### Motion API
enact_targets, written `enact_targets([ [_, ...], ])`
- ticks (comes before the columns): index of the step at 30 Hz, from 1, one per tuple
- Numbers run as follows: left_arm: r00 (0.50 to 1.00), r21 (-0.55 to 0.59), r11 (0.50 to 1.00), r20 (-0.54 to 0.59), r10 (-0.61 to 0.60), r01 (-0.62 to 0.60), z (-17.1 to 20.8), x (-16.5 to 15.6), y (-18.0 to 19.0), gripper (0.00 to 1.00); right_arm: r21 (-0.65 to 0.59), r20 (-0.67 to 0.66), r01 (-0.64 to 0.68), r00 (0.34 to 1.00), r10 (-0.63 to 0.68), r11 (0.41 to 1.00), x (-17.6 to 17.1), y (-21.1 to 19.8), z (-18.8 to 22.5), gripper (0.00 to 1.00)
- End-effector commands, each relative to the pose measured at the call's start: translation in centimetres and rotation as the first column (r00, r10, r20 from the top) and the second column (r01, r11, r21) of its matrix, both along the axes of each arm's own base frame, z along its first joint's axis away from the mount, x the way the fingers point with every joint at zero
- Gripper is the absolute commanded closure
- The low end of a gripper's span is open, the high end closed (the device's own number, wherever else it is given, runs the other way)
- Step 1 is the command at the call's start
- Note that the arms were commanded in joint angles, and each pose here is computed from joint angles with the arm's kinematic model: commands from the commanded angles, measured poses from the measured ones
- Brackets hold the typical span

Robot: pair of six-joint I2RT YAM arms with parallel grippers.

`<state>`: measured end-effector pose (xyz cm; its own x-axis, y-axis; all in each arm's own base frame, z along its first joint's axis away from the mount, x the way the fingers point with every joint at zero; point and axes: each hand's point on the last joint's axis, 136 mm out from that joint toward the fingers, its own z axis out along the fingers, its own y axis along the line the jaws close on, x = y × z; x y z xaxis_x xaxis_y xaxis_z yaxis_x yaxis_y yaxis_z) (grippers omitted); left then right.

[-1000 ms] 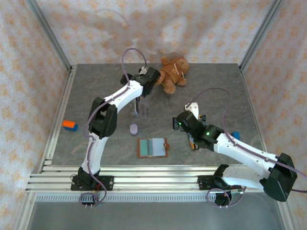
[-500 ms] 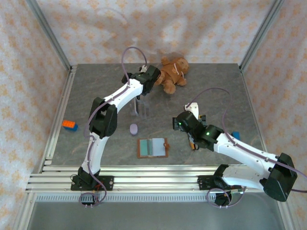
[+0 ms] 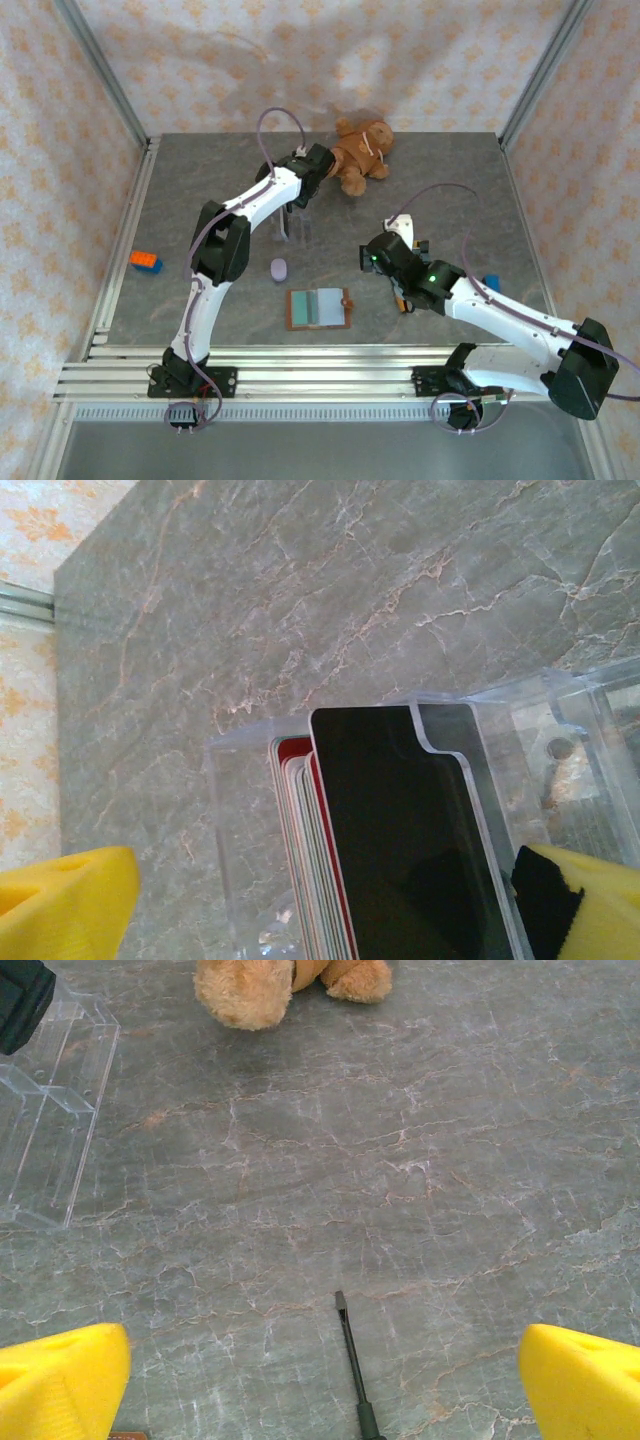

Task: Put the credit cards into the card holder

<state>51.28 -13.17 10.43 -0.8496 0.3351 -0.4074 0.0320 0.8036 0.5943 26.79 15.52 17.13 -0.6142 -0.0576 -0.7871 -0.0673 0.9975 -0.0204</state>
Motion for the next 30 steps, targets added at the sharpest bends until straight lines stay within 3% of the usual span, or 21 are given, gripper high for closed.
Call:
enact_targets([
  [1,0.999,0.007,0.999,0.000,0.045,-0.045,0.4,-0.1,1.1,0.02,-0.027,-0.004,0.026,1.000,-0.026,0.999,-0.1,-0.8,-0.2,0.01],
  [10,0.998,0.036,0.998,0.054,0.041,-0.043,2.8,0.2,1.7,0.07,-0.028,-0.007,0.028,1.000,-0.028,0.999,-0.1,-0.9,-0.3,0.01],
  [18,0.998,0.076,0.996,0.047,0.053,-0.056,2.5,-0.1,2.3,0.19,-0.028,-0.016,0.023,1.000,-0.023,0.999,0.0,-0.5,-0.4,0.01],
  [25,0.995,0.063,0.995,0.062,0.073,-0.077,2.6,-0.4,3.1,0.22,-0.036,-0.017,0.021,1.000,-0.021,0.999,0.2,-0.4,-0.4,0.01],
  [30,0.994,0.048,0.994,0.059,0.090,-0.093,2.1,-0.4,3.3,0.37,-0.037,-0.021,0.019,1.000,-0.020,0.999,0.3,-0.3,-0.3,0.01],
])
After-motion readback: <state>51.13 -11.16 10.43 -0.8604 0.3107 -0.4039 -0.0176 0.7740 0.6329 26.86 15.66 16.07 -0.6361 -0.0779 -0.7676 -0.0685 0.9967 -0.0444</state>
